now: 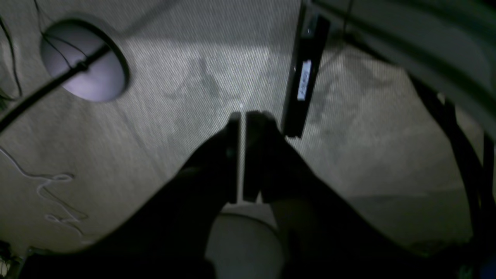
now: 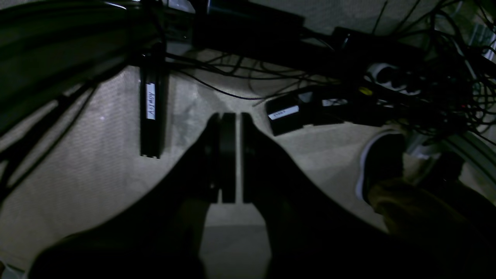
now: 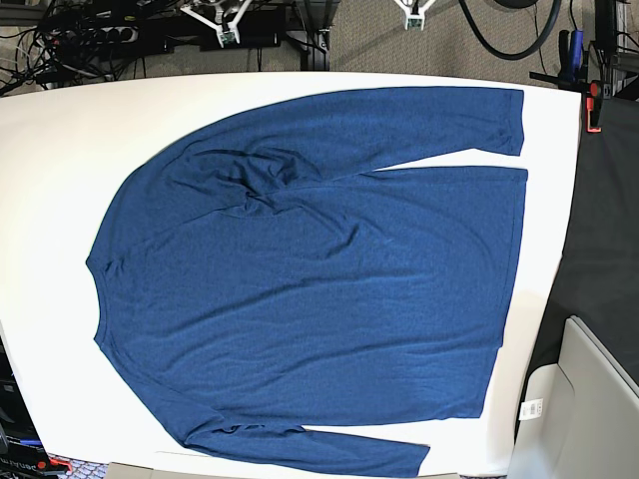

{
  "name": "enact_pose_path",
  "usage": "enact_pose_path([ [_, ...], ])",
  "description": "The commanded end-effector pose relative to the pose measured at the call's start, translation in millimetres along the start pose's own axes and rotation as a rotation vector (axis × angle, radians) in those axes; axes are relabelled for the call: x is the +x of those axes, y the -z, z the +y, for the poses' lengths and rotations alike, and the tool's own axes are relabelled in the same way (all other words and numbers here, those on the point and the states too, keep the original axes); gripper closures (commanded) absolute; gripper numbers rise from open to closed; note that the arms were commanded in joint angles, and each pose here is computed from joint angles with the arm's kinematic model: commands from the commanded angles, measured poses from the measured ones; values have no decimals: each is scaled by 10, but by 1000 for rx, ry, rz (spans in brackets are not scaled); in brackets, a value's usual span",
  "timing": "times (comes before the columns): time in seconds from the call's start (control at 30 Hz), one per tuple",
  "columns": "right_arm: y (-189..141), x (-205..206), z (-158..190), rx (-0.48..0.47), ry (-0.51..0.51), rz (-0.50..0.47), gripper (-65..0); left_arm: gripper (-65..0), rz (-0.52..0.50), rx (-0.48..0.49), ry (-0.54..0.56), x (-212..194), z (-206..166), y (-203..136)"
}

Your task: Fold the T-shirt properly

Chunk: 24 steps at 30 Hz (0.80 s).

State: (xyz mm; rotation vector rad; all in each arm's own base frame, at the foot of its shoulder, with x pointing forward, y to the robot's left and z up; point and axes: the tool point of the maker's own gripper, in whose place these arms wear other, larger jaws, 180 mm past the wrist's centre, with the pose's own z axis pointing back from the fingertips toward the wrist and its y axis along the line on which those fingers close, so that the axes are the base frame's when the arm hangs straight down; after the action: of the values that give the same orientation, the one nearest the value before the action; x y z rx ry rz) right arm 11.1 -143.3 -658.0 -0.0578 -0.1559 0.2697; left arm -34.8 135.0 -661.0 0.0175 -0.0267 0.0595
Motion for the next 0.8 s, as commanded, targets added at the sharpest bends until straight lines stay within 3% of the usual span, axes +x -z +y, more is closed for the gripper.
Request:
enact_pose_path([
  [0.0, -4, -7, -56, -12, 3, -8, 0, 0, 4, 11, 0, -59, 52, -8],
  [0.77, -27, -158, -128, -23, -2, 14, 0, 0, -7, 44, 7, -24, 273, -14],
])
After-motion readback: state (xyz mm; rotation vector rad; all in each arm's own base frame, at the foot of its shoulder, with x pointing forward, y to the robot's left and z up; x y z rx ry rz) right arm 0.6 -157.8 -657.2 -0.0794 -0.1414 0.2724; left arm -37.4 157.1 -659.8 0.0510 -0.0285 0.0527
